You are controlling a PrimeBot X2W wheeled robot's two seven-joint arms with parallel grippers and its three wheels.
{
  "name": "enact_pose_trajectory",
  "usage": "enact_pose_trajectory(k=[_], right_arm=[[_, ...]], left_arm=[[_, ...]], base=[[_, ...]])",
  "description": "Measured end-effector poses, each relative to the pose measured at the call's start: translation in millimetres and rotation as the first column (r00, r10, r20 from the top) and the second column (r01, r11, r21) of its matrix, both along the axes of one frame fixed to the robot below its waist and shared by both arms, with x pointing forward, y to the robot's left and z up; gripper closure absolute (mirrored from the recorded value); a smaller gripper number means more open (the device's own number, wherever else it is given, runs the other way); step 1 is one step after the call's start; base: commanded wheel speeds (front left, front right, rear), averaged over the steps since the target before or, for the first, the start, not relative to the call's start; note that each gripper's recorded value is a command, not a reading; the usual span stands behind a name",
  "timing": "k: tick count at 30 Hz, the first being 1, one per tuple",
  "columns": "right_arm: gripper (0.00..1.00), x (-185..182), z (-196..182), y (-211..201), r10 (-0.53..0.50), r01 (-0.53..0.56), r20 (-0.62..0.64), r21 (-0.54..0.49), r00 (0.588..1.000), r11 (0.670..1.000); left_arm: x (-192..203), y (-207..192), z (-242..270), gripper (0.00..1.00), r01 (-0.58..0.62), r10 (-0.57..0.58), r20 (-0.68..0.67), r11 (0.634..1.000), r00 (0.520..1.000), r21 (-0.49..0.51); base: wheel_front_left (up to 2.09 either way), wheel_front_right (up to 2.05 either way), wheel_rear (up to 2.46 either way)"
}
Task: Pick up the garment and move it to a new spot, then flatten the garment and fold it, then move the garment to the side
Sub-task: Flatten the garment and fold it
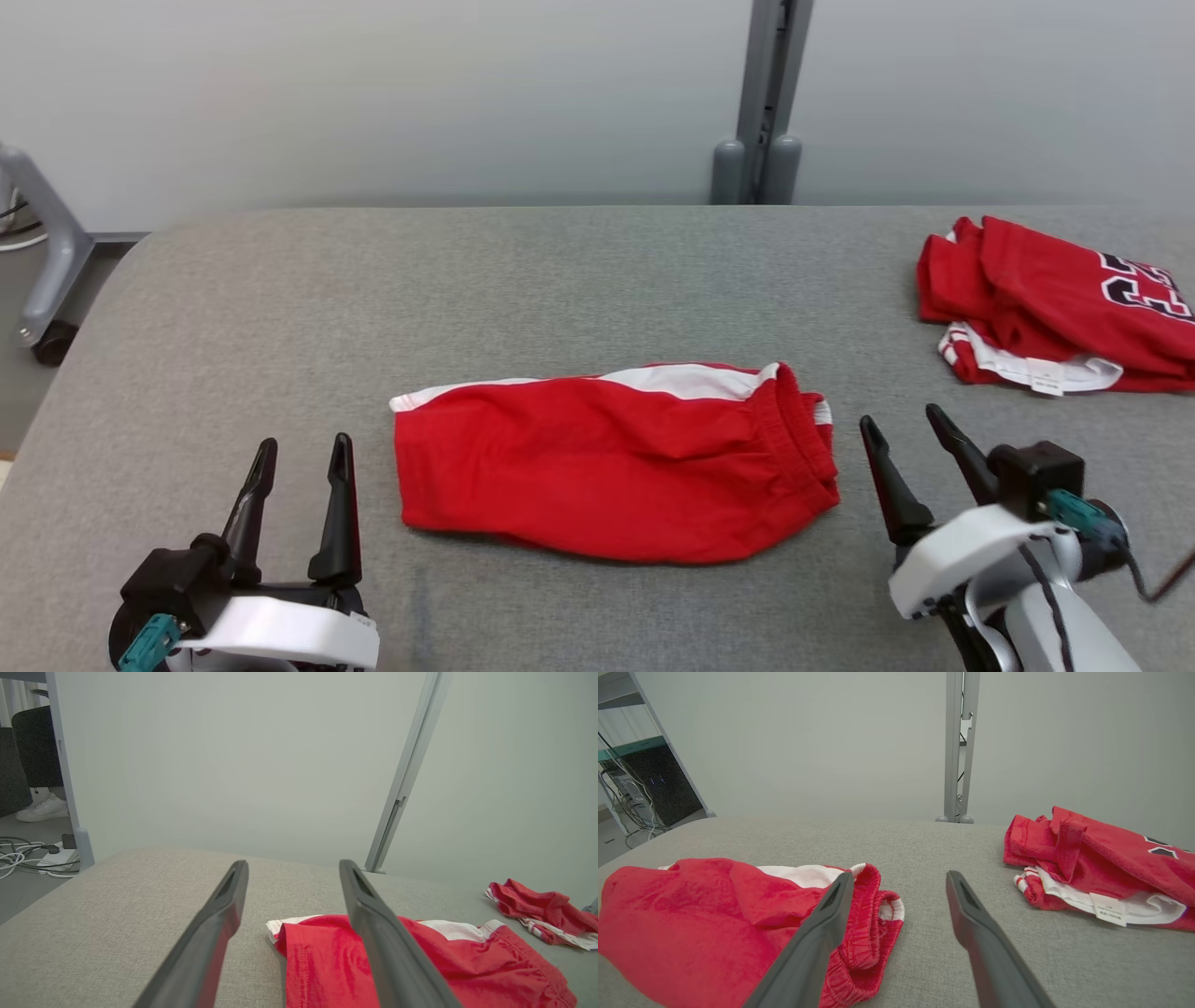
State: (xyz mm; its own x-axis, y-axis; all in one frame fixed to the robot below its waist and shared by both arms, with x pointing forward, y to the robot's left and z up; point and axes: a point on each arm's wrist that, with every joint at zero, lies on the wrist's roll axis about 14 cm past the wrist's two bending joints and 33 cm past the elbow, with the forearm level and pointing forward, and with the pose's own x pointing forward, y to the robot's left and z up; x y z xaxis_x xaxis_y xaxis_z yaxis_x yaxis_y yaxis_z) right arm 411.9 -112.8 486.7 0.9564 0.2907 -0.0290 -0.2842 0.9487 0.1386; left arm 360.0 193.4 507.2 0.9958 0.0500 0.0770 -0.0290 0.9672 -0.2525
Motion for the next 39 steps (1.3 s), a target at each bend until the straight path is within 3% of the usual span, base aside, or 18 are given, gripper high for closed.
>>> enact_pose_trajectory(k=[10, 12, 21, 30, 39], right_arm=[[0.0, 17, -45, 61, 0.162, -0.182, -0.199, -0.087, 0.967, 0.979], [0.0, 22, -59, 55, 0.14, -0.176, -0.249, -0.132, 0.958, 0.975], [0.0, 22, -88, 49, 0.083, -0.136, -0.363, -0.122, 0.928, 0.983], [0.0, 20, -109, 33, 0.002, -0.002, -0.476, -0.001, 0.879, 1.0], [0.0, 19, -105, 69, 0.101, -0.001, -0.544, 0.182, 0.833, 0.983]], left_arm=[[-14, 27, -5, 0.0, -0.079, 0.079, -0.011, 0.997, 0.997, -0.007], [-16, 34, -4, 0.0, -0.1, 0.1, -0.009, 0.995, 0.995, -0.006], [-21, 41, -9, 0.0, -0.12, 0.12, -0.022, 0.993, 0.993, -0.005], [-20, 41, -13, 0.0, -0.12, 0.12, -0.032, 0.993, 0.992, -0.006], [-21, 47, -11, 0.0, -0.128, 0.128, -0.029, 0.992, 0.991, 0.01]], base=[[0.0, 0.0, 0.0], [0.0, 0.0, 0.0], [0.0, 0.0, 0.0], [0.0, 0.0, 0.0], [0.0, 0.0, 0.0]])
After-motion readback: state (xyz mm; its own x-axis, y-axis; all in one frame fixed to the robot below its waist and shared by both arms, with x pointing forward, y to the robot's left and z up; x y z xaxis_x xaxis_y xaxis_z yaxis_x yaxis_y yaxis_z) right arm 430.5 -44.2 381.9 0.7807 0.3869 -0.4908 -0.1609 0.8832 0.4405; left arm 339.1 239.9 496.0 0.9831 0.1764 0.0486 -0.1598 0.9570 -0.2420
